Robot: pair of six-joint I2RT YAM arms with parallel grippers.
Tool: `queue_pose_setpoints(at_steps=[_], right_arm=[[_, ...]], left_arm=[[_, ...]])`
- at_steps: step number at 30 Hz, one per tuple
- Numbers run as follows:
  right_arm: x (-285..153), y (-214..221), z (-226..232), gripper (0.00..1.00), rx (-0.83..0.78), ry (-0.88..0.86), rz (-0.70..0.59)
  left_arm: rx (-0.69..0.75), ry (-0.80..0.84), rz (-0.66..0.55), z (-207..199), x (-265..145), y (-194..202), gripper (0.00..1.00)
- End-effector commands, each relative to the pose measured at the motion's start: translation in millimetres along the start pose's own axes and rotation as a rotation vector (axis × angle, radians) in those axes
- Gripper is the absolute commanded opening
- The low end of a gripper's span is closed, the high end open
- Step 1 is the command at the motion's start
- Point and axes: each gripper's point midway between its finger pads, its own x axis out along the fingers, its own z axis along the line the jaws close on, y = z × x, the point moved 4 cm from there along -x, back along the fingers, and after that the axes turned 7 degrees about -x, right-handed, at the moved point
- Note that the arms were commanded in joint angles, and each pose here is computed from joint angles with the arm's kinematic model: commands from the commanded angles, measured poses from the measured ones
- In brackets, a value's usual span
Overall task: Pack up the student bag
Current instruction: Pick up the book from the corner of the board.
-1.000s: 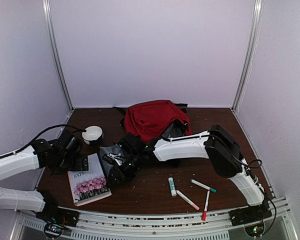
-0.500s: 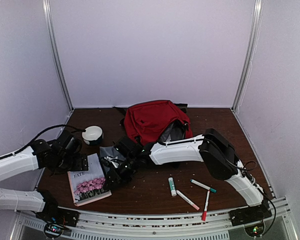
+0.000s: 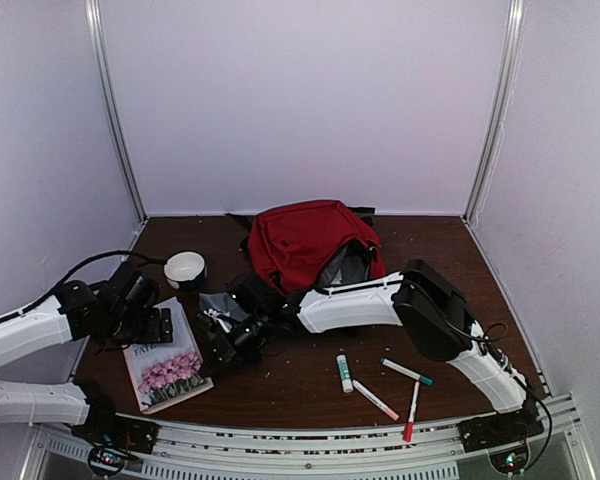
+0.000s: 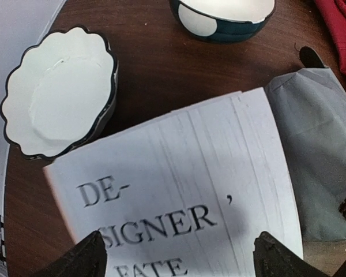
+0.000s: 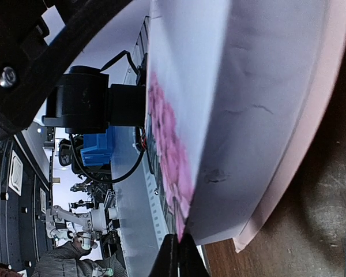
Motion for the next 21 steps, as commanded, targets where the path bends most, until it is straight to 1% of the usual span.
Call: queue_pose_setpoints(at_steps=[1,4,9,12,16,21], right_arm=[[-2.3,-6.5,26.1,0.00,-0.049,-0.089,-0.021],[-10.6,-12.6,44.0,0.00,-0.089,-0.107,-0.041],[-28.6,-21.2,69.4,0.00,-0.154,-0.100,-0.069],[-41.0,-28.1,80.7,0.00,-0.184,-0.095,-0.092],[-63.1,-39.6,100.2,0.00,-0.223,-0.099,-0.133],[-102.4,-54.9,117.6,0.00,-0.258,-0.093,-0.195]], left_arm=[[-0.038,0.017,-0.090,2.3,-33.7,-26.9,0.91],[-0.057,0.060,-0.170,4.2,-66.2,-47.7,0.90],[-0.074,0.210,-0.334,1.8,-131.2,-84.8,0.87],[-0.065,0.272,-0.406,0.9,-163.2,-101.8,0.86],[-0.023,0.318,-0.440,-5.5,-184.9,-114.4,0.86],[-0.013,0.372,-0.490,-10.3,-204.9,-126.0,0.87]])
